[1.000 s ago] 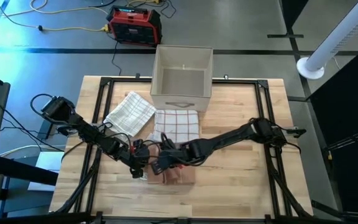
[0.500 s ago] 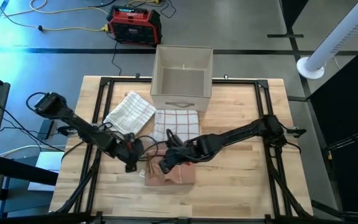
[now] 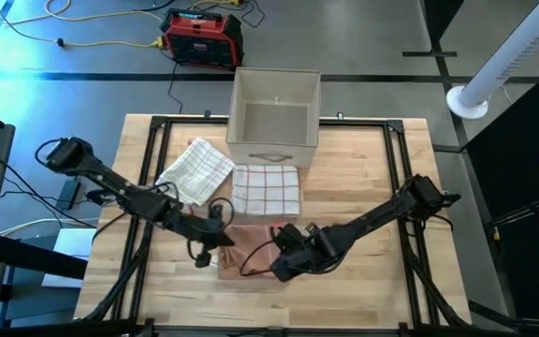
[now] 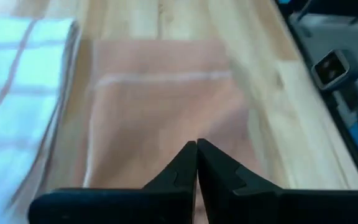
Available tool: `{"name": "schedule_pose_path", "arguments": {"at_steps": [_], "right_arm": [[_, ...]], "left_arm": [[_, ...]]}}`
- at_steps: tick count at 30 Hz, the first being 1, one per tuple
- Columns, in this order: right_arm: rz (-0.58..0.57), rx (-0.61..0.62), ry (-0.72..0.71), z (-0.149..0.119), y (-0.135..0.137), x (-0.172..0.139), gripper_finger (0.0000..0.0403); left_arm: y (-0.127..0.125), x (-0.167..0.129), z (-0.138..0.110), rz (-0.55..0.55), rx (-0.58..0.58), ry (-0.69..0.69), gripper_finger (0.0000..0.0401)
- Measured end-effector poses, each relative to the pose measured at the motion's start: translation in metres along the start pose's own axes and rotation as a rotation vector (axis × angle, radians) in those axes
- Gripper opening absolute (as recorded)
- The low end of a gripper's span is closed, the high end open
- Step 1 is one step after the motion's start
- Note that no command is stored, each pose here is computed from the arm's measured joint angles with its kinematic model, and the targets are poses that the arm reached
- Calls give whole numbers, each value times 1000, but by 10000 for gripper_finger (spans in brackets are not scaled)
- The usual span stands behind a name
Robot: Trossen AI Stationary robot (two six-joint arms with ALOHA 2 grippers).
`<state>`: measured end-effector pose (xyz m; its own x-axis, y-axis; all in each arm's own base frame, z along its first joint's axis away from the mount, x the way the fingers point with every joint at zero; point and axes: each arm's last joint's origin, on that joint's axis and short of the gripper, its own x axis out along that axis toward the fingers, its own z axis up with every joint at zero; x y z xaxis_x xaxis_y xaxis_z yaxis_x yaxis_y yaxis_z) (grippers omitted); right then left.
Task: Fold towel
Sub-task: Fold the brown towel
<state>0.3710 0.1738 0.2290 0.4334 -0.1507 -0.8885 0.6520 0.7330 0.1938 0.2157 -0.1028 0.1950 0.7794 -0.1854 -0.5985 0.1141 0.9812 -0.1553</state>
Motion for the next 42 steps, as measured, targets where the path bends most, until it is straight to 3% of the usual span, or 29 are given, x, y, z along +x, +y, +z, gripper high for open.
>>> {"name": "schedule_pose_path", "arguments": {"at_steps": [2,9,14,20,25,28,31,34,37,40,42], "right_arm": [[6,16,-20,-7,-7,18,13],[120,126,-102,-17,-29,69,2],[91,160,-118,-22,-42,81,1],[68,151,-104,-25,-48,84,0],[20,119,-58,-29,-53,85,0],[-36,91,-4,-34,-59,83,0],[-7,62,-8,-33,-56,72,0],[130,9,-73,-26,-43,59,0],[314,-121,-178,-19,-24,52,0],[435,-217,-286,-10,-11,58,0],[456,-211,-298,-4,-11,74,0]], "left_arm": [[2,13,2,-46,13,-21,1],[2,56,-13,-198,-7,51,0],[5,74,-22,-294,-46,99,0],[11,92,-46,-375,-61,272,0],[5,90,-54,-453,-94,376,0],[2,75,-48,-519,-175,414,0],[-1,54,-27,-532,-213,349,0],[0,30,-13,-490,-232,289,0],[1,7,-7,-407,-231,253,0],[3,-13,-13,-269,-213,287,0],[5,-23,-21,-159,-200,334,0]]}}
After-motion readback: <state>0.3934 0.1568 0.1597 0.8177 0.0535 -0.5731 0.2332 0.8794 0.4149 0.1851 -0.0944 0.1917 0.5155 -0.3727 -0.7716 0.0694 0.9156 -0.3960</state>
